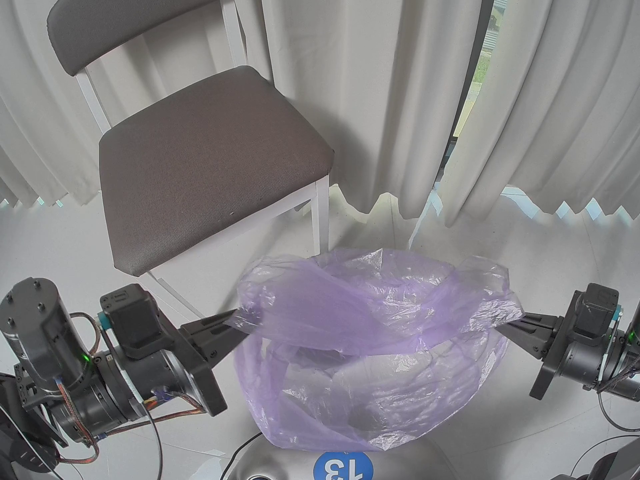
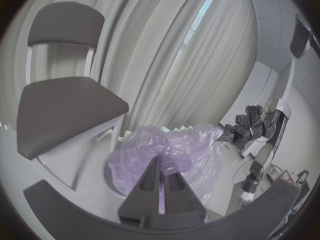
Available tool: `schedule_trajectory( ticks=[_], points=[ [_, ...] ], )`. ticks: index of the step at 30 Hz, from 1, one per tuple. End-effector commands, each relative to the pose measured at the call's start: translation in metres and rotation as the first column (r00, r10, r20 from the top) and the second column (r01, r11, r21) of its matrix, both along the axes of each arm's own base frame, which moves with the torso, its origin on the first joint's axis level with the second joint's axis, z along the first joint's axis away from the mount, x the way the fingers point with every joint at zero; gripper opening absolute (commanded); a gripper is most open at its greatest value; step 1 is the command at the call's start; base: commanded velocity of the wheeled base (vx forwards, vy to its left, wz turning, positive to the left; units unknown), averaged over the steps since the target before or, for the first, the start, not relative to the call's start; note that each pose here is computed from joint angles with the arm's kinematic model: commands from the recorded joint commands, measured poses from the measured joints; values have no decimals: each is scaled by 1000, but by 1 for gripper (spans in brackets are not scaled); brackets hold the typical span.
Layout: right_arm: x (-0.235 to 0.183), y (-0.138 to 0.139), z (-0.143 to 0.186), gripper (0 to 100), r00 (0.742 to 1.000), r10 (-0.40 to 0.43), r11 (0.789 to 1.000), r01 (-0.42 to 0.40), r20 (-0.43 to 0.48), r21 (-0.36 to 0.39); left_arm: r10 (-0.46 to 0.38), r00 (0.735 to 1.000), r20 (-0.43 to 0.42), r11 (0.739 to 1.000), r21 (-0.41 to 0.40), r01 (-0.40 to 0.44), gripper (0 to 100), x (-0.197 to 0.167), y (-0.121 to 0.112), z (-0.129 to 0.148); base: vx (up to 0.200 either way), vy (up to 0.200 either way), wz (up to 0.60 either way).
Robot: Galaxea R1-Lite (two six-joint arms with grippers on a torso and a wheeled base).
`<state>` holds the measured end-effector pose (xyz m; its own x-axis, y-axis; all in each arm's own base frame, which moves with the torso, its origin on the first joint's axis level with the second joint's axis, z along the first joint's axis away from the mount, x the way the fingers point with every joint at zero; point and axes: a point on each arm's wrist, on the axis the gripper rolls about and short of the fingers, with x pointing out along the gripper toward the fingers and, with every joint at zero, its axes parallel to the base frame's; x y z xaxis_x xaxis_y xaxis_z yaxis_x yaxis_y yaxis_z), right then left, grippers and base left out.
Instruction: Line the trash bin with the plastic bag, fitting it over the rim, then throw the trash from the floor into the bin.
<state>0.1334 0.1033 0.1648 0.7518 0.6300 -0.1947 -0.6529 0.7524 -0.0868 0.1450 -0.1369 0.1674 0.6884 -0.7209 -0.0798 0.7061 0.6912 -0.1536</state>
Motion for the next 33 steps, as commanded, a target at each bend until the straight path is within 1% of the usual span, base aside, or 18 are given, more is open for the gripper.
schedule_trajectory(
  ticks=[1, 3, 4, 5, 6, 7, 8, 10, 11, 12, 14, 16, 19, 23, 26, 29, 31, 33],
  points=[
    [8, 34, -14, 0, 994, 71, 996, -66, -77, 57, -60, 994, -90, 998, -41, 57, 0, 12, -41, -25, 0, 0, 0],
    [10, 44, -17, 0, 995, 59, 996, -53, -76, 76, -40, 996, -79, 997, -71, 34, 0, 18, -55, -32, 0, 0, 0],
    [11, 46, -18, 0, 995, 57, 996, -52, -76, 76, -32, 996, -78, 997, -72, 27, 0, 20, -58, -34, 0, 0, 0],
    [12, 52, -21, 0, 996, 51, 996, -46, -74, 74, -11, 997, -73, 997, -78, 5, 0, 23, -69, -42, 0, 0, 0],
    [12, 53, -22, 0, 996, 51, 996, -46, -73, 74, -5, 997, -74, 997, -81, -1, 0, 24, -70, -44, 0, 0, 0],
    [14, 60, -26, 0, 996, 57, 996, -52, -72, 75, 16, 997, -74, 996, -92, -23, 0, 28, -81, -54, 0, 0, 0],
    [15, 64, -28, 0, 995, 64, 995, -58, -75, 81, 25, 997, -70, 995, -96, -32, 0, 30, -86, -58, 0, 0, 0],
    [16, 73, -31, 0, 994, 83, 990, -73, -76, 124, 36, 998, -57, 993, -112, -42, 0, 34, -91, -63, 0, 0, 0],
    [16, 74, -31, 0, 994, 84, 989, -74, -76, 130, 36, 998, -57, 993, -112, -42, 0, 34, -91, -64, 0, 0, 0],
    [19, 81, -33, 0, 993, 90, 983, -76, -77, 168, 35, 998, -59, 993, -109, -41, 0, 34, -92, -67, 0, 0, 0],
    [25, 89, -36, 0, 994, 81, 979, -65, -76, 194, 37, 997, -64, 994, -103, -43, 0, 34, -92, -69, 0, 0, 0],
    [31, 100, -43, 0, 996, 49, 976, -32, -72, 213, 38, 997, -67, 994, -98, -45, 0, 34, -91, -70, 0, 0, 0],
    [43, 116, -55, 0, 997, -18, 964, 37, -72, 264, 46, 996, -75, 995, -82, -52, 0, 33, -87, -74, 0, 0, 0],
    [49, 122, -71, 0, 996, -34, 967, 54, -85, 248, 58, 995, -83, 995, -78, -65, 0, 38, -88, -77, 0, 0, 0],
    [51, 121, -71, 0, 995, -40, 967, 60, -86, 249, 83, 992, -95, 994, -64, -89, 0, 46, -86, -86, 0, 0, 0],
    [54, 119, -71, 0, 995, -54, 965, 74, -87, 250, 116, 988, -101, 990, -69, -123, 0, 61, -86, -96, 0, 0, 0],
    [57, 118, -70, 0, 994, -64, 963, 83, -84, 255, 141, 984, -112, 986, -77, -150, 0, 71, -87, -100, 0, 0, 0],
    [61, 115, -69, 0, 994, -79, 962, 97, -82, 255, 154, 979, -135, 979, -116, -170, 0, 81, -92, -104, 0, 0, 0]
  ],
)
